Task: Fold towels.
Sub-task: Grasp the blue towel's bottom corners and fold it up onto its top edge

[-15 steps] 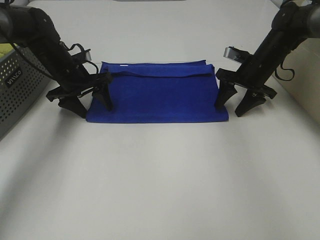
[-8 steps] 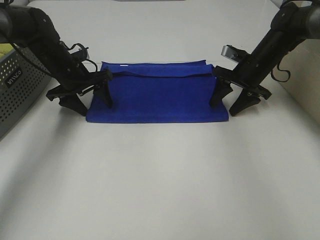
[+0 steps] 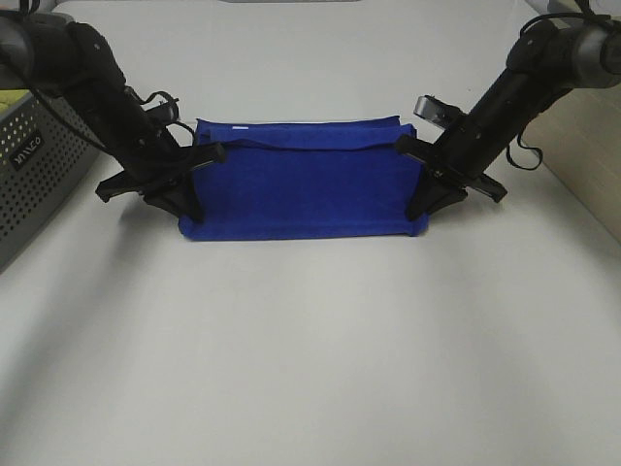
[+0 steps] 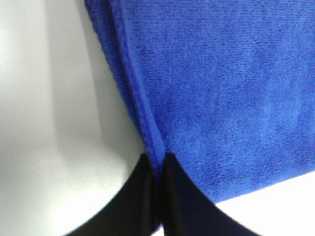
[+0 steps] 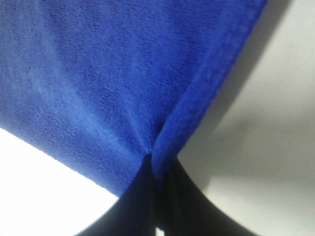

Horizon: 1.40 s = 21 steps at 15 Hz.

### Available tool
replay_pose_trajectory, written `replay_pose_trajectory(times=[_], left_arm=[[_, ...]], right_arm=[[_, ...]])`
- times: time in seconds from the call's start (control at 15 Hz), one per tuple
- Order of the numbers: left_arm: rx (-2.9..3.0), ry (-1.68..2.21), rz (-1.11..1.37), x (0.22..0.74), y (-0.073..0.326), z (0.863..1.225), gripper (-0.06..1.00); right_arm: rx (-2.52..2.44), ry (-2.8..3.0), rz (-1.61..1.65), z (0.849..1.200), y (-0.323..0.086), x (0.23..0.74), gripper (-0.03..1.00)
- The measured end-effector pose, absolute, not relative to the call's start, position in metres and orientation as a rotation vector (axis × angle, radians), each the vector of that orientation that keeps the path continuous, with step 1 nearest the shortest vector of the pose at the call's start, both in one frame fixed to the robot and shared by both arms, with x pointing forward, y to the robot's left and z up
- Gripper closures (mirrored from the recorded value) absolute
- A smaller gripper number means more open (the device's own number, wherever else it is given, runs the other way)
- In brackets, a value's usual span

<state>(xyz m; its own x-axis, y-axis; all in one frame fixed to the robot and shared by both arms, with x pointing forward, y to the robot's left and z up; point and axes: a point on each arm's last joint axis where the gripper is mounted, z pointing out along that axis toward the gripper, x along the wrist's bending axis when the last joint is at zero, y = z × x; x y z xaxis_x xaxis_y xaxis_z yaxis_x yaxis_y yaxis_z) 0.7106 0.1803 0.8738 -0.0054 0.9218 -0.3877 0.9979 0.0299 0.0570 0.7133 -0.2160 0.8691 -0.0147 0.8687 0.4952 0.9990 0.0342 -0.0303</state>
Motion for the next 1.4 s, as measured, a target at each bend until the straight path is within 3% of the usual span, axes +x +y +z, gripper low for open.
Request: replay_pose_trajectory(times=[0.47,1.13,1.4], left_arm=[[2.056,2.057,-0.301,0.675,0.193,0.894,0.93],[1.915,2.162,-0.347,0.541,0.214,0.891,0.93],[1.878,2.111,-0.283,0.549,0.212,0.905,0.93]], right_arm=[[-1.874,-1.961,-0.388,0.893,-0.222,0.688,0.95],[-1.963,-1.882,-0.240,0.893,-0.236,0.548,0.95],[-1.986,-1.933,-0.318,0.903,-0.236,0.561,0.95]])
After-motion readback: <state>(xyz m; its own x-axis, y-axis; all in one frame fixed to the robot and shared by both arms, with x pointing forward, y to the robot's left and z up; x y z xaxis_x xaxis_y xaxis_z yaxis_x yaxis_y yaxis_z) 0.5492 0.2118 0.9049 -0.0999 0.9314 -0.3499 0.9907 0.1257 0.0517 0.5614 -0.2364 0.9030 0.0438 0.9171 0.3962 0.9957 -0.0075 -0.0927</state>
